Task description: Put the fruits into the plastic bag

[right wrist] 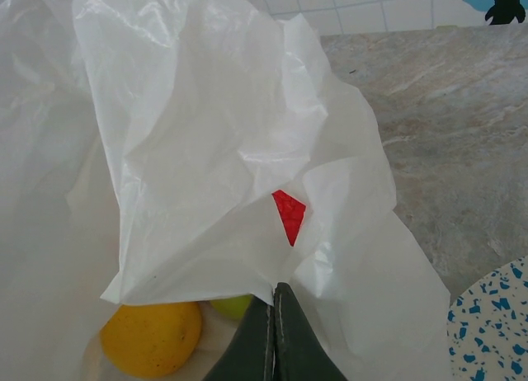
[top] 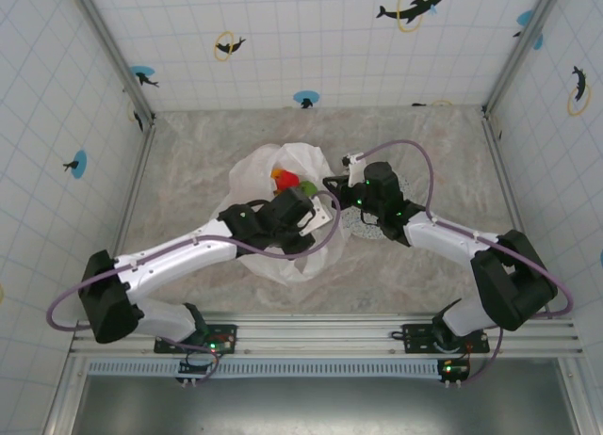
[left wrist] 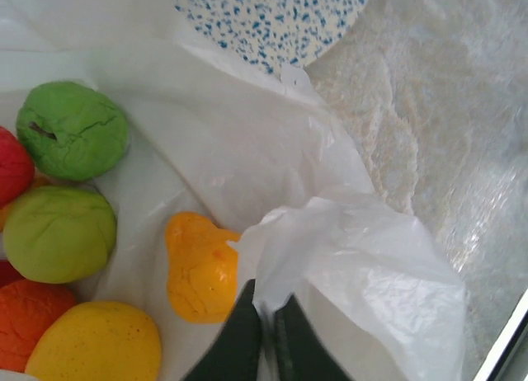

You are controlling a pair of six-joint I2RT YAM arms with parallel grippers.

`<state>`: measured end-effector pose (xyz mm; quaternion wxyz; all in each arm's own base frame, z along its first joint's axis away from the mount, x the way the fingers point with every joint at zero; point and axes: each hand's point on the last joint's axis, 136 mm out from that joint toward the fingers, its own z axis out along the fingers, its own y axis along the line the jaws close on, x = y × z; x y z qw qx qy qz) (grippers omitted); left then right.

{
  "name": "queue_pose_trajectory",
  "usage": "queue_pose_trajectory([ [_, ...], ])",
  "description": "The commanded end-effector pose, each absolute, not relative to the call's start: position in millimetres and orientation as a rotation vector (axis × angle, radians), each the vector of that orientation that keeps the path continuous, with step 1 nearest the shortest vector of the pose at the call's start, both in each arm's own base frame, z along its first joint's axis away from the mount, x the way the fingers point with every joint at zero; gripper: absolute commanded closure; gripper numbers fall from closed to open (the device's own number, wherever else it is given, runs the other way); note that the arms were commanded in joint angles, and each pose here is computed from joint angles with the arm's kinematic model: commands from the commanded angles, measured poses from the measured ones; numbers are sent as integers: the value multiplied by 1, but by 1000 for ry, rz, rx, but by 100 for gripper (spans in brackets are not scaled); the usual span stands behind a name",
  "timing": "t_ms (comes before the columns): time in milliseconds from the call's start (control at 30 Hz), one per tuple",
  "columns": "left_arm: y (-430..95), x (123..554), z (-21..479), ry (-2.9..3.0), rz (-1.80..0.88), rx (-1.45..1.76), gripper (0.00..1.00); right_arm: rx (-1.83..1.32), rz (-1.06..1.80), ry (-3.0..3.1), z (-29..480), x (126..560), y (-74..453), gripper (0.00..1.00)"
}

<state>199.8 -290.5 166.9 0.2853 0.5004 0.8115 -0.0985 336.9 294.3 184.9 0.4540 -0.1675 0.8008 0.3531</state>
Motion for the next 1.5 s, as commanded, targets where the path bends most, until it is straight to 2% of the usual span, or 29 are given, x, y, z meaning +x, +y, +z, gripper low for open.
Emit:
queue_pose_trajectory([
  [0, -289, 210, 188, 2118, -275, 1208, 100, -371, 909, 1900, 213, 348, 298, 100],
  [100, -281, 220, 211, 2067, -279, 1096, 100, -323, 929, 1880, 223, 353, 296, 100],
  [300, -252, 250, 288, 1924, -357, 791, 100, -231, 979, 1811, 254, 363, 293, 100],
  [467, -201, 276, 359, 1778, -410, 415, 100, -177, 992, 1705, 297, 372, 290, 100],
  [567, -178, 282, 384, 1713, -397, 267, 100, -141, 981, 1643, 322, 379, 284, 100],
  [867, -132, 288, 423, 1605, -292, 22, 100, -98, 982, 1513, 375, 391, 279, 100],
  [1167, -131, 299, 431, 1582, -283, -7, 100, -120, 993, 1436, 411, 401, 287, 100],
  [1467, -120, 325, 462, 1515, -274, -82, 100, -145, 978, 1392, 440, 423, 299, 100],
])
